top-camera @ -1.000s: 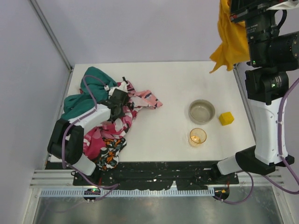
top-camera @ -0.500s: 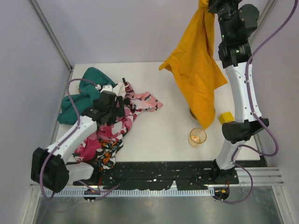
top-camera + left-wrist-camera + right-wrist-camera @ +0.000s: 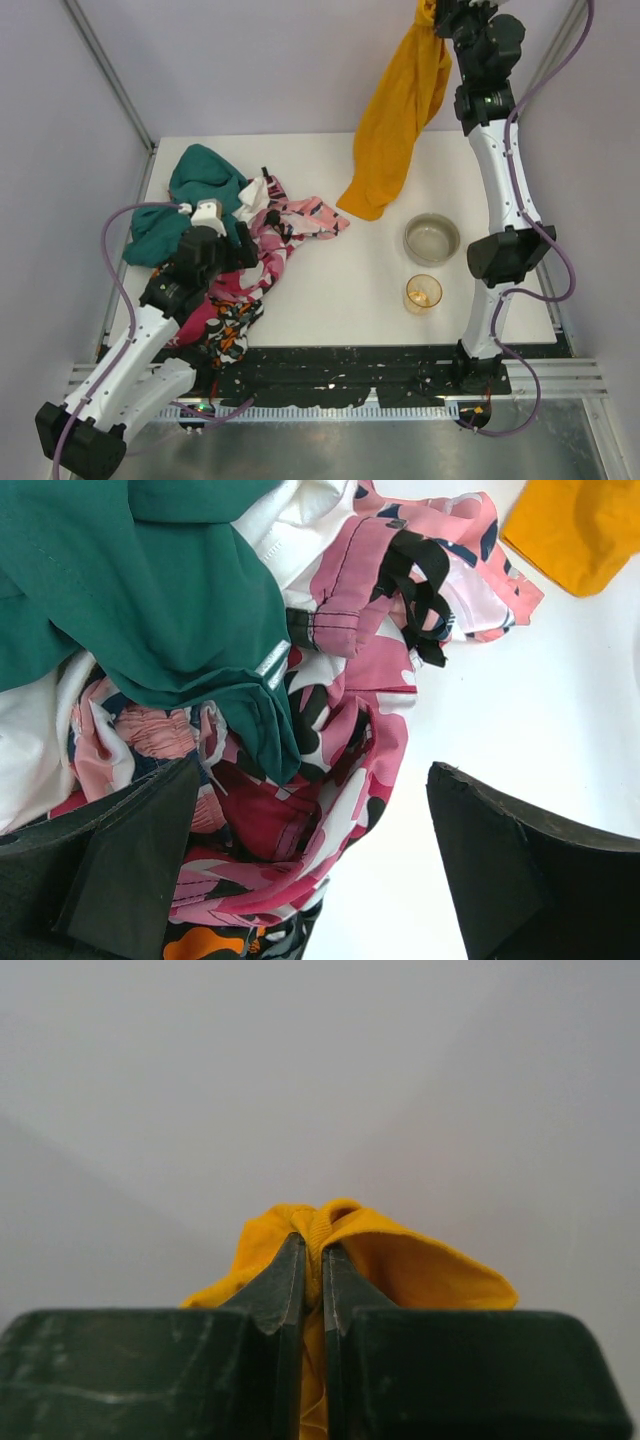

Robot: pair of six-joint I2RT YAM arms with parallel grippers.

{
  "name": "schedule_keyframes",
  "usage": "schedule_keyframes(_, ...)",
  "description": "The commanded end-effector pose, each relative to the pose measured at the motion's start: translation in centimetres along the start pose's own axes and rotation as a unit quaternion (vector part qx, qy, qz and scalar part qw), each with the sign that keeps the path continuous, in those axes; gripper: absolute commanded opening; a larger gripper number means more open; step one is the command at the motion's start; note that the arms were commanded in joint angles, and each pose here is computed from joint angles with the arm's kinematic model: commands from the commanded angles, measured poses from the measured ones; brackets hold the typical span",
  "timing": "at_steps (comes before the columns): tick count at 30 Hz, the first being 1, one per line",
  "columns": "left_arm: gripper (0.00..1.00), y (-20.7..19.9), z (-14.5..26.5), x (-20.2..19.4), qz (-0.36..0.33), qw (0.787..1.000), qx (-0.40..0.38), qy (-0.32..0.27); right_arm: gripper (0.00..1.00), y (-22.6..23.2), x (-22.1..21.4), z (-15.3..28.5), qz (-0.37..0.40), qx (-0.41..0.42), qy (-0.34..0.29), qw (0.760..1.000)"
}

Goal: Pick out a specific cloth from the pile

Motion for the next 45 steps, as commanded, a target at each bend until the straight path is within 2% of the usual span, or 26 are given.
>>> schedule_keyframes(1, 0.99, -0.4, 0.4, 1.1, 0.005, 0.999, -0.017, -0.032, 0.05, -1.3, 0.6, -0.7, -0.007, -0.011, -0.032, 0.999)
schedule_keyframes(4, 1.0, -0.4, 0.4, 1.0, 0.005, 0.999, -0.017, -0.029, 0.05, -2.2, -1.3, 0.0, -0.031, -0.023, -0.013, 0.999)
schedule_keyframes(5, 1.0, -0.4, 0.5, 1.0, 0.007, 0.999, -0.015, -0.03, 0.05, -2.9, -3.8, 0.4, -0.037, -0.024, 0.009, 0.999)
schedule_keyframes(6, 1.0, -0.3, 0.4, 0.9, 0.01, 0.999, -0.012, -0.029, 0.05, -2.4, -3.6, 0.9, -0.052, -0.015, 0.008, 0.998)
schedule_keyframes(7, 1.0, -0.3, 0.4, 0.8, 0.014, 0.999, -0.009, -0.029, 0.06, -3.1, -6.5, 1.6, -0.066, -0.01, 0.037, 0.997)
schedule_keyframes(8, 1.0, -0.2, 0.3, 0.7, 0.016, 0.999, -0.005, -0.027, 0.08, -2.7, -7.0, 2.1, -0.097, -0.001, 0.047, 0.994)
schedule_keyframes(9, 1.0, -0.1, 0.2, 0.5, 0.018, 1.0, -0.003, -0.025, 0.08, -3.1, -10.1, 3.1, -0.12, 0.011, 0.078, 0.99)
schedule_keyframes(10, 1.0, -0.1, 0.1, 0.4, 0.021, 1.0, 0.001, -0.022, 0.08, -2.9, -11.3, 3.7, -0.132, 0.026, 0.092, 0.987)
schedule_keyframes(12, 1.0, 0.0, 0.1, 0.0, 0.024, 1.0, 0.004, -0.013, 0.11, -3.9, -17.4, 6.1, -0.175, 0.027, 0.162, 0.971)
schedule_keyframes(16, 1.0, 0.1, 0.1, -0.8, 0.033, 0.999, 0.004, -0.003, 0.21, -5.3, -24.5, 9.8, -0.246, 0.013, 0.248, 0.937)
schedule_keyframes(18, 1.0, 0.3, 0.2, -1.1, 0.038, 0.999, 0.009, -0.002, 0.27, -6.4, -27.5, 12.6, -0.267, -0.01, 0.269, 0.926)
schedule_keyframes(19, 1.0, 0.4, 0.3, -1.3, 0.038, 0.999, 0.013, 0.002, 0.31, -6.8, -27.4, 12.8, -0.264, -0.017, 0.261, 0.928)
schedule_keyframes(21, 1.0, 0.7, 0.6, -1.7, 0.041, 0.999, 0.022, 0.013, 0.51, -7.4, -27.6, 14.0, -0.244, -0.049, 0.267, 0.931)
schedule_keyframes(22, 1.0, 0.7, 0.8, -1.9, 0.043, 0.999, 0.024, 0.019, 0.68, -7.3, -26.2, 14.0, -0.229, -0.053, 0.259, 0.937)
schedule_keyframes(23, 1.0, 0.8, 0.9, -2.1, 0.046, 0.998, 0.026, 0.024, 0.76, -7.0, -24.6, 14.2, -0.208, -0.061, 0.262, 0.94)
schedule_keyframes(24, 1.0, 0.8, 1.0, -2.3, 0.049, 0.998, 0.027, 0.026, 0.92, -7.2, -24.3, 14.7, -0.194, -0.076, 0.274, 0.939)
schedule_keyframes(25, 1.0, 0.8, 1.1, -2.5, 0.054, 0.998, 0.026, 0.027, 0.95, -6.5, -21.7, 14.7, -0.165, -0.067, 0.263, 0.948)
schedule_keyframes(28, 1.0, 0.6, 1.3, -2.8, 0.069, 0.997, 0.016, 0.02, 0.95, -6.2, -17.6, 16.5, -0.114, -0.099, 0.248, 0.957)
schedule_keyframes(29, 1.0, 0.6, 1.4, -3.0, 0.074, 0.997, 0.014, 0.018, 0.95, -5.2, -14.5, 17.0, -0.1, -0.093, 0.22, 0.966)
schedule_keyframes(30, 1.0, 0.7, 1.6, -3.1, 0.078, 0.997, 0.014, 0.017, 0.95, -5.6, -14.6, 18.2, -0.092, -0.112, 0.224, 0.964)
schedule_keyframes(31, 1.0, 0.8, 1.7, -3.2, 0.081, 0.996, 0.017, 0.017, 0.95, -4.8, -11.7, 18.9, -0.079, -0.108, 0.196, 0.972)
schedule_keyframes(32, 1.0, 1.1, 1.9, -3.4, 0.083, 0.996, 0.025, 0.018, 0.95, -5.2, -11.8, 20.1, -0.066, -0.124, 0.199, 0.97)
schedule_keyframes(33, 1.0, 1.3, 2.1, -3.5, 0.085, 0.996, 0.033, 0.017, 0.95, -4.9, -9.6, 20.9, -0.057, -0.137, 0.172, 0.974)
schedule_keyframes(39, 1.0, 3.2, 2.5, -4.3, 0.122, 0.986, 0.111, 0.011, 0.95, -4.5, -7.1, 25.4, -0.053, -0.184, 0.18, 0.965)
schedule_keyframes(45, 1.0, 5.5, 3.0, -5.8, 0.173, 0.963, 0.207, 0.013, 0.95, -2.1, -7.2, 26.1, -0.094, -0.1, 0.18, 0.974)
Point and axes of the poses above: each gripper's point midway between its finger pads, its own z axis back along the fingers, its own y axis along the line the jaws close on, x = y × z, the point moved 5 cm from there along z, back along the fingers, and after that the axes turned 10 degrees about -z, right-handed, at the moved point
